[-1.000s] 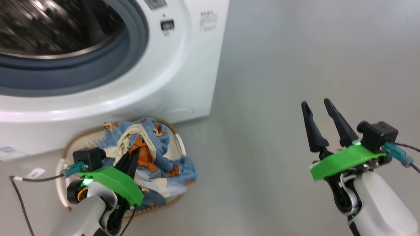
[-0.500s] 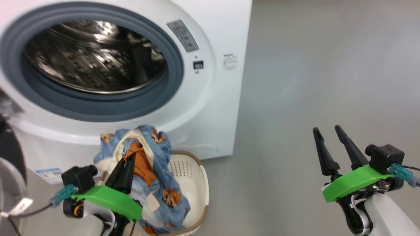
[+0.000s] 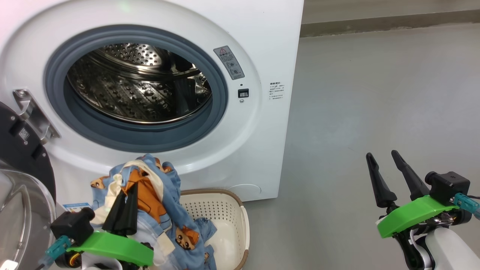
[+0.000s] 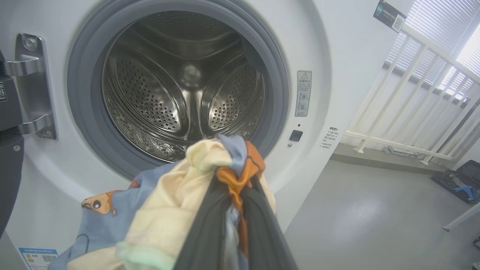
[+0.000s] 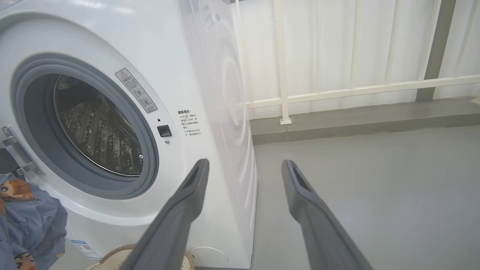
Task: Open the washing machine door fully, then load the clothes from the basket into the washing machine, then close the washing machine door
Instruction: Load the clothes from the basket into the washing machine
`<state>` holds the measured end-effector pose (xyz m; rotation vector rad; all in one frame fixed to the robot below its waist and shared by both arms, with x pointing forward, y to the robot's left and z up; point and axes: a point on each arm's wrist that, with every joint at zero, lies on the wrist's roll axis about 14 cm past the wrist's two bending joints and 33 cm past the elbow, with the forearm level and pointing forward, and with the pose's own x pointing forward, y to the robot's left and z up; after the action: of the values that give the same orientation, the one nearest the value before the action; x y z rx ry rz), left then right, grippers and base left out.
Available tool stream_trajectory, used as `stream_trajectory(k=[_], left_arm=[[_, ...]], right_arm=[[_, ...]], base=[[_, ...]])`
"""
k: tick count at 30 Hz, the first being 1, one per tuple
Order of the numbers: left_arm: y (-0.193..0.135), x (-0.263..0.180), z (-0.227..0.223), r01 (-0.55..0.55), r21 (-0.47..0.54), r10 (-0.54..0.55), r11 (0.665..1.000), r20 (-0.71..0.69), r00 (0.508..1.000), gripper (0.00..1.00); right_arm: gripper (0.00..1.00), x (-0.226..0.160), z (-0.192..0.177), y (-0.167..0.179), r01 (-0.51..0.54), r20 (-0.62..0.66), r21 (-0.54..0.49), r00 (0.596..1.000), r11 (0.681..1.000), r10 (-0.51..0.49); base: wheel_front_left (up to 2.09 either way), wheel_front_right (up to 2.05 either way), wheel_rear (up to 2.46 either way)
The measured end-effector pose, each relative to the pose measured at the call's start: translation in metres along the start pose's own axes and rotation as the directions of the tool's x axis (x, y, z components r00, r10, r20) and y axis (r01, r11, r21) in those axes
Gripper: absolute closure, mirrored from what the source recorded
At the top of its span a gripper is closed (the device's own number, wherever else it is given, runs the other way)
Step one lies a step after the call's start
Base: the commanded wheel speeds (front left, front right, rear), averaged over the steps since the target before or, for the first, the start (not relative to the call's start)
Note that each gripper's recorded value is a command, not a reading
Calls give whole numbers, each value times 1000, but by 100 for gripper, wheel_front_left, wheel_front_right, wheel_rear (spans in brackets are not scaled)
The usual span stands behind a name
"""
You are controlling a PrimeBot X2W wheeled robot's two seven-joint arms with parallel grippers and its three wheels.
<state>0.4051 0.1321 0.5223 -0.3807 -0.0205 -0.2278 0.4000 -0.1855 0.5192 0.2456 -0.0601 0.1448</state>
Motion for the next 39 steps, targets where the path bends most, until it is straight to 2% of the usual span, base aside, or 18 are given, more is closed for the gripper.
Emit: stream_trajectory(k=[23, 31, 39], left_arm=[[-5, 4, 4, -4, 3, 4, 1000, 22, 1000, 100], [-11, 32, 20, 23, 19, -24, 1000, 58, 998, 100], [-19, 83, 50, 66, 92, -77, 994, 117, 990, 100]], right_arm=[[0, -3, -4, -1, -1, -13, -6, 1000, 1000, 0], [0, -7, -9, -7, 16, -27, -7, 999, 1000, -17], [0, -5, -23, -16, 38, -68, -6, 997, 999, -38]], base=[[0, 0, 0], [0, 0, 0], [0, 0, 0]])
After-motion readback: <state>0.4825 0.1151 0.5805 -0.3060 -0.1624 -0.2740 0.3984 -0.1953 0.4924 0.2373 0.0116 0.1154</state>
